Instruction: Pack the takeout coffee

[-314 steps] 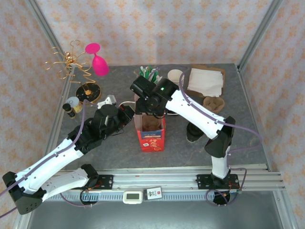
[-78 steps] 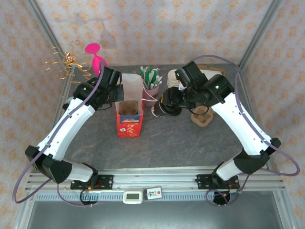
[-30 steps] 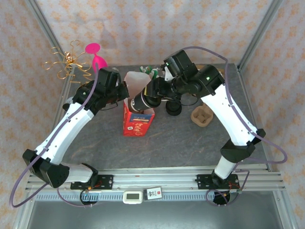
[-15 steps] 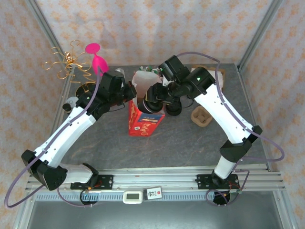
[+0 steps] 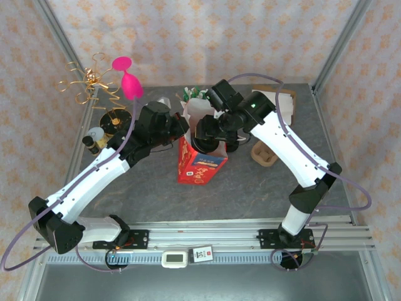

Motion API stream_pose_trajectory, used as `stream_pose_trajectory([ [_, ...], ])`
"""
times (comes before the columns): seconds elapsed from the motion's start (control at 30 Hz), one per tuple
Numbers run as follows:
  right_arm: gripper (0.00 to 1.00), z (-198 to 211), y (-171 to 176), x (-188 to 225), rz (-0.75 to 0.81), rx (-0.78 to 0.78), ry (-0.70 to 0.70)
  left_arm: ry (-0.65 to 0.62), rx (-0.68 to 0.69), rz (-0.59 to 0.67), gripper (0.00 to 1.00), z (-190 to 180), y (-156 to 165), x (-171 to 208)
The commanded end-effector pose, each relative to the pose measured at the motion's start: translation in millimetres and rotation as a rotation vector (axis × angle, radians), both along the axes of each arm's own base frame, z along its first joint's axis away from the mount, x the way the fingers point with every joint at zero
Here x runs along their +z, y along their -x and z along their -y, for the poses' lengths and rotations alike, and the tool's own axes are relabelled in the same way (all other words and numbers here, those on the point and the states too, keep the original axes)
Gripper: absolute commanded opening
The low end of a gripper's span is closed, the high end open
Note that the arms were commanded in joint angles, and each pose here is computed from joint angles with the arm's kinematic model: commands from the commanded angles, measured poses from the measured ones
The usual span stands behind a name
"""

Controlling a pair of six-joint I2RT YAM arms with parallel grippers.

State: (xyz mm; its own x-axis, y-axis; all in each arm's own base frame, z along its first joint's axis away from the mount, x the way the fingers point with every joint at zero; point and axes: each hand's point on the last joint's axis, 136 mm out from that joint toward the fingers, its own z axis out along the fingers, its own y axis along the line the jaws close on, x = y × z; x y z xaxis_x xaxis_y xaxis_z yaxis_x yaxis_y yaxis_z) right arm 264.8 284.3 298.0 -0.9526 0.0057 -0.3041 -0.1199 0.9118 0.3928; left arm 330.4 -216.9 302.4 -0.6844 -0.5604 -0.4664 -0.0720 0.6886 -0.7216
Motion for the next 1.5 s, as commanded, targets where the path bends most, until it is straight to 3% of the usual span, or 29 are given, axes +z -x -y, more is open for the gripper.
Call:
stream_pose_trajectory([
  [0.0,0.46,7.8,-1.0,-4.7,0.023,-0.007,0.045,0.090,0.011,0.050,0.00,4.1,0.4,17.0],
  [0.4,0.45,26.3,2.0,-31.5,0.013,-0.027,0.155,0.068,0.027,0.029,0.00,-1.6,4.6,3.7],
  [0.8,0.44,-12.6,6.7,-37.7,-0.014,0.033,0.134,0.172,0.050,0.054,0.00,2.8,8.7,10.3],
  [1.47,0.44,-15.1,16.9,-67.1,-0.028,0.062,0.238,0.124,0.070,0.016,0.00,-7.5,15.3,-17.4],
])
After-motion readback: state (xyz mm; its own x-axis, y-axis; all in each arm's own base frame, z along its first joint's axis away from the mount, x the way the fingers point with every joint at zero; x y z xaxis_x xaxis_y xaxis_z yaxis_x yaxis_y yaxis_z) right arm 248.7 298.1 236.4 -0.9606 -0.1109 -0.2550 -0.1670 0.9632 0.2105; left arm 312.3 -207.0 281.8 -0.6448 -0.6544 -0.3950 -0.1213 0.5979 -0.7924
